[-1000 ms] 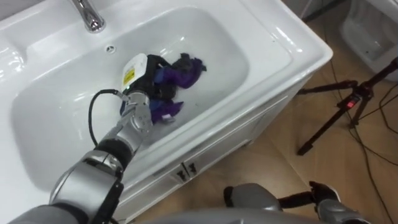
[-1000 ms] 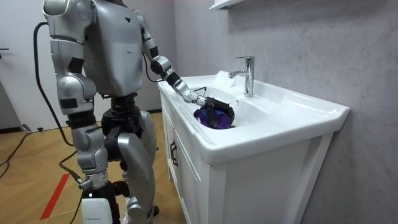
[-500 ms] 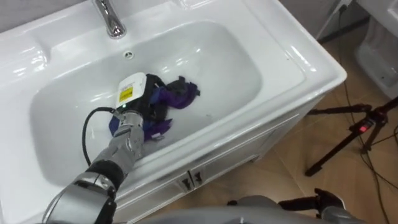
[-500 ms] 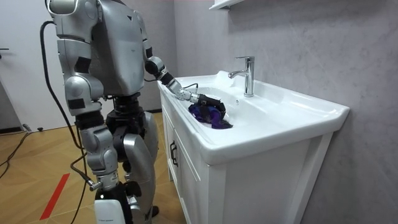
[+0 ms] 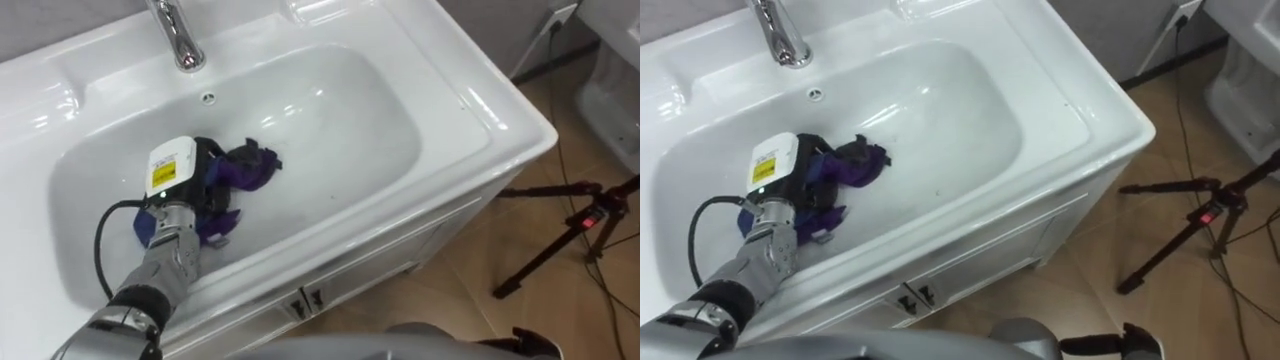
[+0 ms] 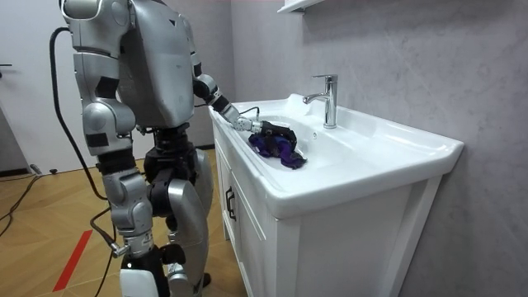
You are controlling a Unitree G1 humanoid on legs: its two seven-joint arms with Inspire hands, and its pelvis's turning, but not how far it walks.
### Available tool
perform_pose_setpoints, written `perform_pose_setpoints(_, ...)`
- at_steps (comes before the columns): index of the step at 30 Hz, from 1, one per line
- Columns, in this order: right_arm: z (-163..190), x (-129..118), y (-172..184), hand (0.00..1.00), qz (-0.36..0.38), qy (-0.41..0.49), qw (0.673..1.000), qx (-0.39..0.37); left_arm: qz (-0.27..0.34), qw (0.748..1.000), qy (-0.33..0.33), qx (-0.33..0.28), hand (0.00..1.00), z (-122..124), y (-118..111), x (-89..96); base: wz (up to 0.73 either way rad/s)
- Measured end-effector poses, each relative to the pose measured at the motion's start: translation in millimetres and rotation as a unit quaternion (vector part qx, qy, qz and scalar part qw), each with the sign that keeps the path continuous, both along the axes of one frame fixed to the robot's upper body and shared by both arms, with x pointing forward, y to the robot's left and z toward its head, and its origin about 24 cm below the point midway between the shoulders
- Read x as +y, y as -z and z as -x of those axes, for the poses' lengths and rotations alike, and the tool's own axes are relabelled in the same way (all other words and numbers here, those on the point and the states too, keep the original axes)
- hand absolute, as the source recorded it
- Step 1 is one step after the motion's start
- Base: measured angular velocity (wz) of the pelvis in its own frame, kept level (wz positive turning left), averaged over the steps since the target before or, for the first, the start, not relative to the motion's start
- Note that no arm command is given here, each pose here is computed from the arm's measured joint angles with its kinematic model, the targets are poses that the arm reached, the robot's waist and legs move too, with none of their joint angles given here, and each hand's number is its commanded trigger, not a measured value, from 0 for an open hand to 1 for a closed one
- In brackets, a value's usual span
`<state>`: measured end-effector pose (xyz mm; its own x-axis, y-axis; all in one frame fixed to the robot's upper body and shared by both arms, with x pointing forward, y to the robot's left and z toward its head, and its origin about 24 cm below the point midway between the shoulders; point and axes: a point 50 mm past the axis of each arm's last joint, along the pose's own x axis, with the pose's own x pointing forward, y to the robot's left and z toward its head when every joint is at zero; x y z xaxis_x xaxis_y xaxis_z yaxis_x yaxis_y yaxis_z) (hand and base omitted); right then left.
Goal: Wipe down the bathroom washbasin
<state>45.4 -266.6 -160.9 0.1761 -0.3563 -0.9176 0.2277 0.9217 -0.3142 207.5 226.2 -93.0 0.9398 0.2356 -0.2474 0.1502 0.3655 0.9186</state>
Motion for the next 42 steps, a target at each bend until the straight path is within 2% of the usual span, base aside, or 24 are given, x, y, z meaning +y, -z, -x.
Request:
perform_pose_setpoints(12,3,-1,0,0.00,0.001,-0.001,1.000,0.000,0.003,1.000,-0.025,0.006,1.00,5,0,2.0,0.08)
perform_pose_setpoints(21,-2,3,1,0.00,0.001,0.003,1.000,-0.006,0.023,0.995,-0.082,-0.056,1.00,-2,-21,15.7,0.17)
perform_pose_setpoints(25,-2,5,1,0.00,-0.001,0.002,1.000,-0.007,0.036,0.991,-0.086,-0.097,1.00,-8,-35,13.5,0.20)
perform_pose_setpoints(33,-2,5,1,0.00,0.003,-0.011,1.000,-0.008,0.033,0.987,-0.087,-0.128,1.00,-11,-44,12.3,0.11)
perform_pose_setpoints(42,2,4,1,0.00,-0.002,-0.011,1.000,-0.003,0.033,0.975,-0.089,-0.199,1.00,-19,-64,9.6,0.06)
